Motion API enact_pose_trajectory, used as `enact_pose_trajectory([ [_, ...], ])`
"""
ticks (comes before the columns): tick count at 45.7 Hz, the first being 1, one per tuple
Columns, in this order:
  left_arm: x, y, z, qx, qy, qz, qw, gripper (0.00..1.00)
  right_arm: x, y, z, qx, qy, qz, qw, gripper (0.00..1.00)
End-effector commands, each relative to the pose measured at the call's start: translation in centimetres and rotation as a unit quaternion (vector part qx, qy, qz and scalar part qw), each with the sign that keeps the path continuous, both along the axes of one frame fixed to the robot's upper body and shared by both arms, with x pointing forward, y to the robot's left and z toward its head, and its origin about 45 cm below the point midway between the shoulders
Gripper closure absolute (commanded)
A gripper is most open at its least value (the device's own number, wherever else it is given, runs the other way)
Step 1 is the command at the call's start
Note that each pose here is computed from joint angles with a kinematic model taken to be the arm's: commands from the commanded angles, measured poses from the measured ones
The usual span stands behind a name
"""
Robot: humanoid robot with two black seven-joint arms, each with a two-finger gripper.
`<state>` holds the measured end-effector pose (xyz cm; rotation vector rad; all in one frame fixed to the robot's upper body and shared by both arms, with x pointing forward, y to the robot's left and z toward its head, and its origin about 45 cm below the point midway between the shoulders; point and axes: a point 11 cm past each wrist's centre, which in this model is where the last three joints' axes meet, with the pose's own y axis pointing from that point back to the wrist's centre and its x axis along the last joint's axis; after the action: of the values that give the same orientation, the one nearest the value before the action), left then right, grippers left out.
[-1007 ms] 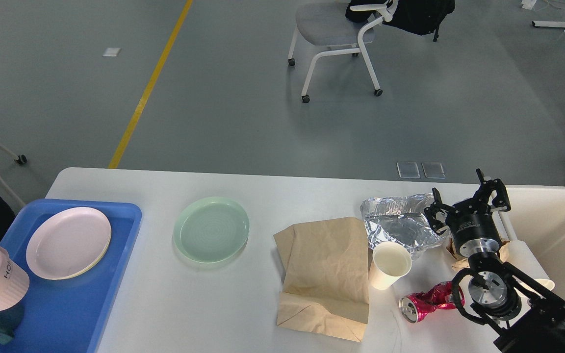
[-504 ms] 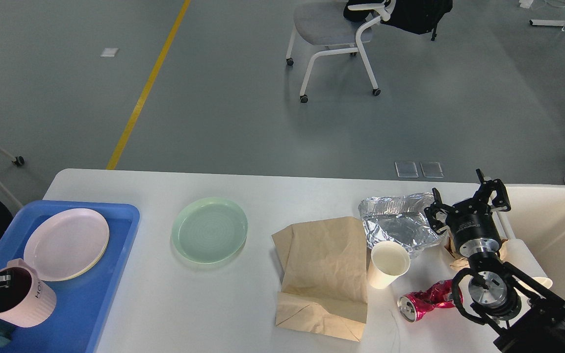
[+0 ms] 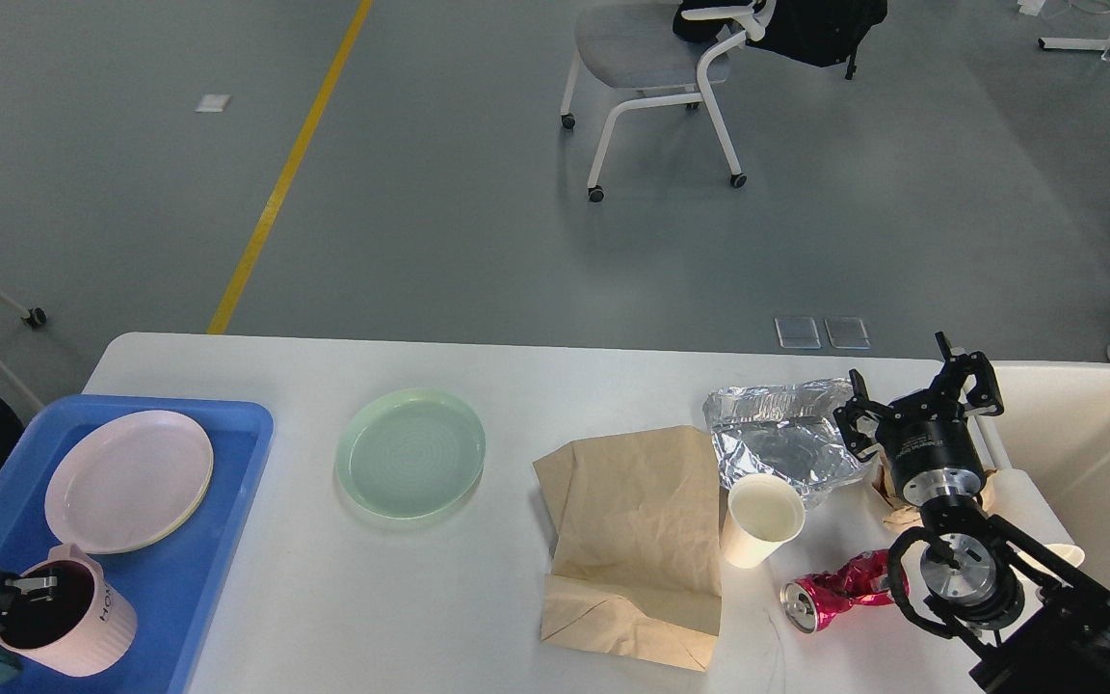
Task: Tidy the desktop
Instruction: 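Lift the pink mug and set it down in the blue tray corner, then release the mug and move the left gripper toward the pale green plate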
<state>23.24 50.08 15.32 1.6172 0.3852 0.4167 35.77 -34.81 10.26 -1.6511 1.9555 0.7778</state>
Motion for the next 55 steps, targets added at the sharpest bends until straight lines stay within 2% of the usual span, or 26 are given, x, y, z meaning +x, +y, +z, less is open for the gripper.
enact_pose_trajectory([
  [1, -0.2, 0.0, -0.2, -0.002, 0.001, 0.004, 1.0, 0.88, 0.0, 0.0, 0.0, 0.0, 0.0, 0.0, 1.0, 0.0],
  [3, -0.1, 0.0, -0.2, 0.0, -0.002, 0.005, 1.0, 0.76, 0.0, 0.0, 0.0, 0.0, 0.0, 0.0, 1.0, 0.0],
  [9, 0.6, -0.2, -0.1, 0.001, -0.022, 0.009, 1.0, 0.22, 0.0, 0.0, 0.0, 0.0, 0.0, 0.0, 1.0, 0.0],
  [12, 0.5, -0.4, -0.2, -0.005, -0.022, 0.015, 1.0, 0.11, 0.0, 0.0, 0.0, 0.0, 0.0, 0.0, 1.0, 0.0],
  [29, -0.6, -1.1, 0.3, -0.027, -0.001, 0.022, 0.999, 0.07, 0.0, 0.0, 0.0, 0.0, 0.0, 0.0, 1.0, 0.0],
  [37, 1.5, -0.2, 4.5, -0.017, -0.015, 0.013, 1.0, 0.06, 0.0, 0.0, 0.0, 0.0, 0.0, 0.0, 1.0, 0.0],
  [46, 2.5, -0.1, 10.1, 0.008, -0.039, 0.023, 0.999, 0.06, 0.0, 0.0, 0.0, 0.0, 0.0, 0.0, 1.0, 0.0],
  [55, 3.7, -3.5, 16.4, 0.011, -0.063, -0.027, 0.998, 0.06, 0.0, 0.0, 0.0, 0.0, 0.0, 0.0, 1.0, 0.0],
])
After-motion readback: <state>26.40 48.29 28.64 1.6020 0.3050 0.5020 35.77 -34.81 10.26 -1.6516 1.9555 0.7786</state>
